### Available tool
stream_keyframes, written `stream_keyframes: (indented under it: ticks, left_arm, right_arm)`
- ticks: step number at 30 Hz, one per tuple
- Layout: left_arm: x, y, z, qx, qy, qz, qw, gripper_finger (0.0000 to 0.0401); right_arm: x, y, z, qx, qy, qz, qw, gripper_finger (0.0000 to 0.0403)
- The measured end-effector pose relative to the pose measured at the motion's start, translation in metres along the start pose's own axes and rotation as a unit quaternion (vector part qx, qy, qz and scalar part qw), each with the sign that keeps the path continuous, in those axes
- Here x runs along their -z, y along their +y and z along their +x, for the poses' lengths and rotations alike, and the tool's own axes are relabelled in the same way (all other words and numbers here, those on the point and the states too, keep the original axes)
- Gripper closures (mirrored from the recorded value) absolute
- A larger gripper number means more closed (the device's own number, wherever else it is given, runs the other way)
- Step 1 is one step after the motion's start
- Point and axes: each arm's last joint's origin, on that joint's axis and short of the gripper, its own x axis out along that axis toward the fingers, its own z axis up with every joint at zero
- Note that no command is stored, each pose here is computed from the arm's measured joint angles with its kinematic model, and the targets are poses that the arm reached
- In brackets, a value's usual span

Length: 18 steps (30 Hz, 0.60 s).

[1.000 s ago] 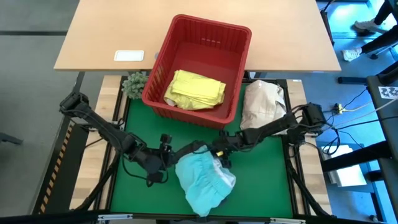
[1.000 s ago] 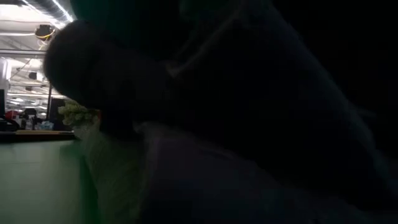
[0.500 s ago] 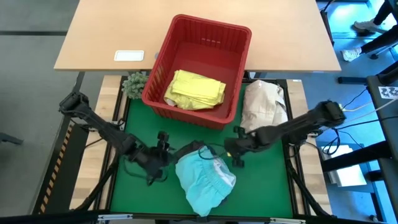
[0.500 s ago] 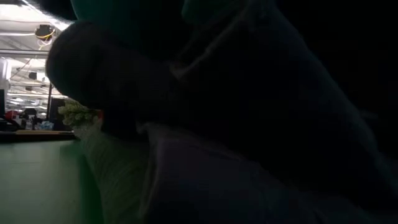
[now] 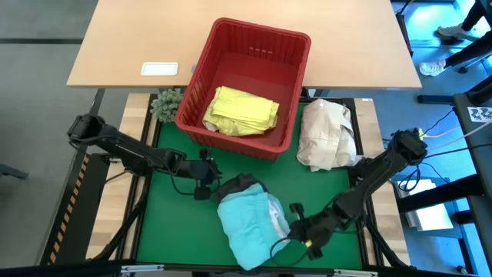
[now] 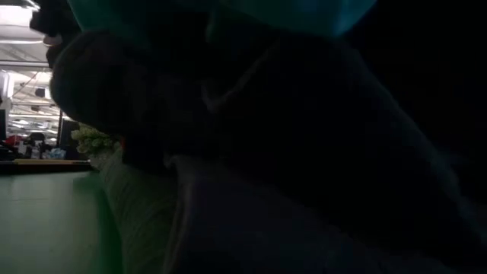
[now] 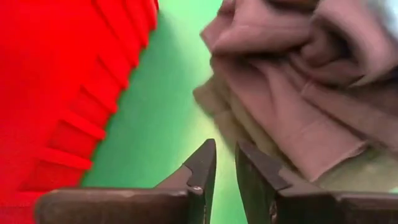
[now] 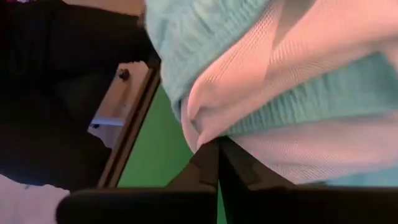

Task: Fold Laundry from Bin
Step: Put the blue short into the red bin

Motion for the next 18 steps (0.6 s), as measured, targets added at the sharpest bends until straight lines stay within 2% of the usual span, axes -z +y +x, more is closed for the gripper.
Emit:
stream_keyframes:
  ticks: [6,10,14,18]
  left_arm:
    - [0.018,0.0,0.016,0.004,0.04,-0.024,0.999,0.0356]
    - [0.021,-0.009,0.022,0.049,0.05,-0.029,0.997,0.036]
    - [0.021,-0.021,0.023,0.097,0.044,-0.021,0.994,0.0361]
    - [0.022,-0.031,0.02,0.113,0.044,-0.017,0.992,0.0361]
  right_arm:
    - [0.014,-0.003,0.05,-0.002,0.033,0.014,0.999,0.0402]
    - [0.024,-0.016,0.073,0.024,0.058,0.047,0.997,0.0402]
    - [0.022,-0.034,0.076,0.053,0.072,0.05,0.995,0.0402]
    - [0.019,-0.056,0.071,0.068,0.102,0.036,0.992,0.0402]
